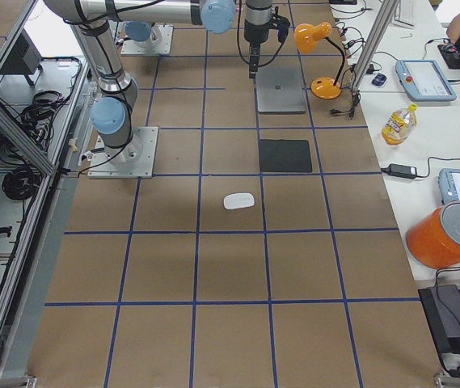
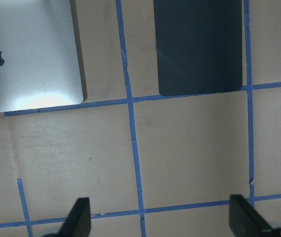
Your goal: Place pen and mouse around notebook
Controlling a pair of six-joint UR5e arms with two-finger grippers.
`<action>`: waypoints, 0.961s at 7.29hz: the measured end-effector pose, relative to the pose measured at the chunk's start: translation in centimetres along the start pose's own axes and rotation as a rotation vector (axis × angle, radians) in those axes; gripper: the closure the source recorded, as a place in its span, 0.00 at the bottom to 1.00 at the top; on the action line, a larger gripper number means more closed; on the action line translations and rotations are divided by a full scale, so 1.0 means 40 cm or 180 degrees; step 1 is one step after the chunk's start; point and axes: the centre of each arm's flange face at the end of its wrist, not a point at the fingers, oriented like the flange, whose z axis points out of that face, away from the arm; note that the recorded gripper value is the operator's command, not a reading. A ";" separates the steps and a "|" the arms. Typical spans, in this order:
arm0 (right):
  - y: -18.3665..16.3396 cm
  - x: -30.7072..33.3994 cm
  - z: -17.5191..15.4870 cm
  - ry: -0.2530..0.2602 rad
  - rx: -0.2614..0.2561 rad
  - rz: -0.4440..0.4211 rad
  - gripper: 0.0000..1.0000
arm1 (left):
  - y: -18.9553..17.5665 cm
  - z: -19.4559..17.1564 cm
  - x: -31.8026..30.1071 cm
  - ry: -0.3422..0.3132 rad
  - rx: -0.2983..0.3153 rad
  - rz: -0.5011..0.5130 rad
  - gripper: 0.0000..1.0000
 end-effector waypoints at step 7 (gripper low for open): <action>-0.110 0.057 0.001 0.0016 0.0131 -0.0118 0.00 | 0.010 0.012 -0.002 -0.0131 -0.0081 0.0024 0.00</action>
